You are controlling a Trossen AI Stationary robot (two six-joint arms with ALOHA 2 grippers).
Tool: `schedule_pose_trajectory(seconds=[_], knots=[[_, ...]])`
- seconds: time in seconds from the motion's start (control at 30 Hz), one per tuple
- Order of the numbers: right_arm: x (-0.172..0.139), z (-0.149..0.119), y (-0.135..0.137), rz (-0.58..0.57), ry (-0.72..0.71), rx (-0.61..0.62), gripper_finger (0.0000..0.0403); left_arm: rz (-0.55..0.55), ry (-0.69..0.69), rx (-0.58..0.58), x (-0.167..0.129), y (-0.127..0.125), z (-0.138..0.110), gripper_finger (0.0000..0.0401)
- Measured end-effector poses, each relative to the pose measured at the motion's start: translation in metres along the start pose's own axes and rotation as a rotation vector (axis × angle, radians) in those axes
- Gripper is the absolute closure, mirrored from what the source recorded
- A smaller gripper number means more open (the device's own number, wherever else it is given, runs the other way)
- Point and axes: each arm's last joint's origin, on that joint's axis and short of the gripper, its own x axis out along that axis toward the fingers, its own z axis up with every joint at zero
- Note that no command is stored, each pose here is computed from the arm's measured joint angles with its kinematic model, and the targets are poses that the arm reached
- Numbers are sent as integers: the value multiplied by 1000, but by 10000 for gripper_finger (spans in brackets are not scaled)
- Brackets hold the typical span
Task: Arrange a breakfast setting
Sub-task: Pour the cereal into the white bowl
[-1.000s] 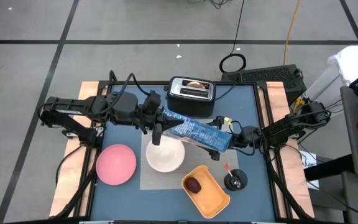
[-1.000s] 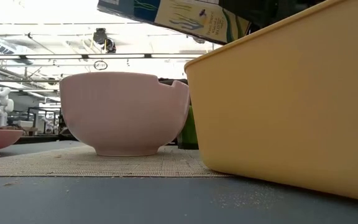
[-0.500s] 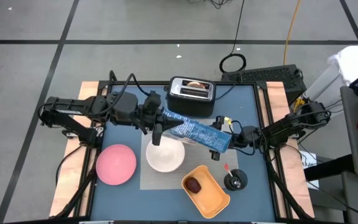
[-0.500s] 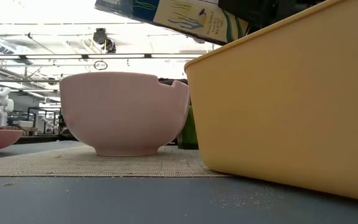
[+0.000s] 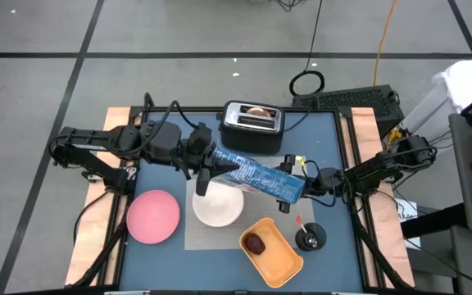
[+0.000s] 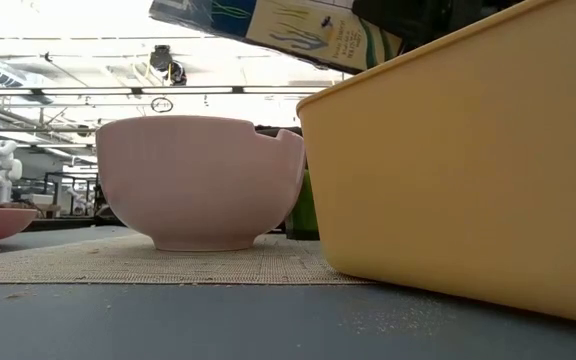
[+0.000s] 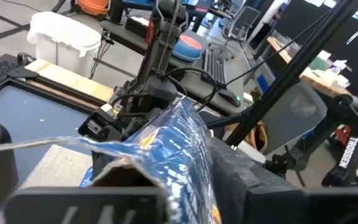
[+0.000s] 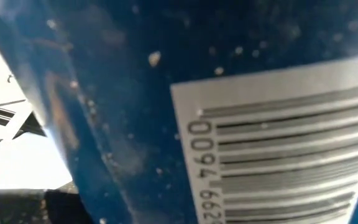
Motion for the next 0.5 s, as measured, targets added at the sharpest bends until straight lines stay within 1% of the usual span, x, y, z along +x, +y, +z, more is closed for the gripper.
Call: schedule_pose_trajectory(seconds=[0.07, 0.17, 0.27, 0.5], knots=[[0, 0, 0, 1, 6, -1, 137, 6, 12, 18, 0, 1, -1, 307], [-1, 0, 0, 7, 19, -5, 141, 5, 35, 26, -4, 1, -2, 292], [-2, 2, -1, 17, 41, 11, 142, 11, 50, 27, -13, 2, -1, 289], [-9, 7, -5, 45, 116, 50, 142, 41, 132, 20, -33, 5, -5, 288]])
